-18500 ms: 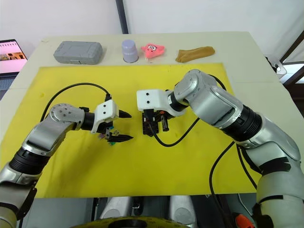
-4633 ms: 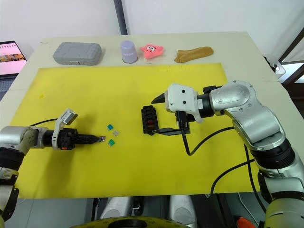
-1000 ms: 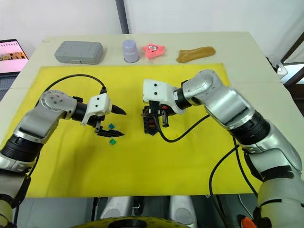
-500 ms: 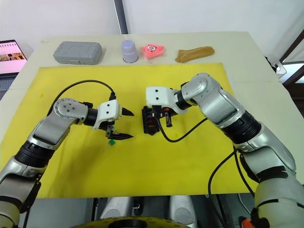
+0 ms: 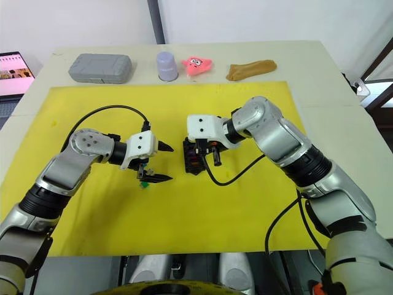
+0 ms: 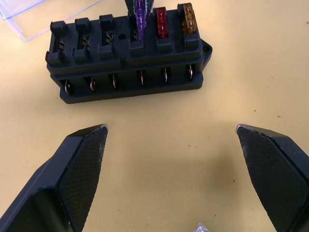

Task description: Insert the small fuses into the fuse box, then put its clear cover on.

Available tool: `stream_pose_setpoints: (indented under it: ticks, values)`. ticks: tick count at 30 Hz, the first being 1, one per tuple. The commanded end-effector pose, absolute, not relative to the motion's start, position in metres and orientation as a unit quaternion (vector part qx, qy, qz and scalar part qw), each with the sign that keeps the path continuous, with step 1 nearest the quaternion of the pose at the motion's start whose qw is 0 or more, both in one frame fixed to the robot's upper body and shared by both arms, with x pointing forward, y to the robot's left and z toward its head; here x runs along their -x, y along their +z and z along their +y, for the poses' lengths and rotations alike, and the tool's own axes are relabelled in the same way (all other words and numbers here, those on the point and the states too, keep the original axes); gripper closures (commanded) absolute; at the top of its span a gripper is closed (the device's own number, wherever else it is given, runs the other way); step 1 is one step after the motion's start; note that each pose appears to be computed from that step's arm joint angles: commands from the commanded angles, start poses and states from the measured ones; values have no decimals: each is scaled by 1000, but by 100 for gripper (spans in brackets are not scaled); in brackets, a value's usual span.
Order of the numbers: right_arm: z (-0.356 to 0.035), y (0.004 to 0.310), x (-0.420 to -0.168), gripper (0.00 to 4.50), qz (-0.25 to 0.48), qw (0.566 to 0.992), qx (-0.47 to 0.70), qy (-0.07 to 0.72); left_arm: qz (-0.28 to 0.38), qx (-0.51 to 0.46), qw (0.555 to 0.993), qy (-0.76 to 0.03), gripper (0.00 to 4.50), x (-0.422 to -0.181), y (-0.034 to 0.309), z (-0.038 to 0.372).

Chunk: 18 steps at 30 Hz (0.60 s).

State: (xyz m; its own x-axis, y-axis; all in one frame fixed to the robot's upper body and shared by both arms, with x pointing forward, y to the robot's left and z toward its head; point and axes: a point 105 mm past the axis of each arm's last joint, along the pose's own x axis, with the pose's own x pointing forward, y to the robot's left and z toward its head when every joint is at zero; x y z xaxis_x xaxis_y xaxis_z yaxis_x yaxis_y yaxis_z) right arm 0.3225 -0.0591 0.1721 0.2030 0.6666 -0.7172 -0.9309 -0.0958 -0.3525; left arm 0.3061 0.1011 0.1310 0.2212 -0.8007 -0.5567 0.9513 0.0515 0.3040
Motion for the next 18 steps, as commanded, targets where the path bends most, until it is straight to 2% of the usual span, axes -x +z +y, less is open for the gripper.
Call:
stream_pose_setpoints:
  ticks: [1, 11, 18]
  values:
    - [-58, 185, -326, 450, 135, 659, 426, 605, 96, -325, 716, -611, 3, -306, 143, 97]
    - [-58, 186, -328, 450, 136, 656, 428, 607, 92, -324, 719, -608, 3, -306, 144, 97]
    - [-59, 175, -331, 450, 151, 654, 422, 609, 89, -323, 720, -608, 3, -306, 145, 96]
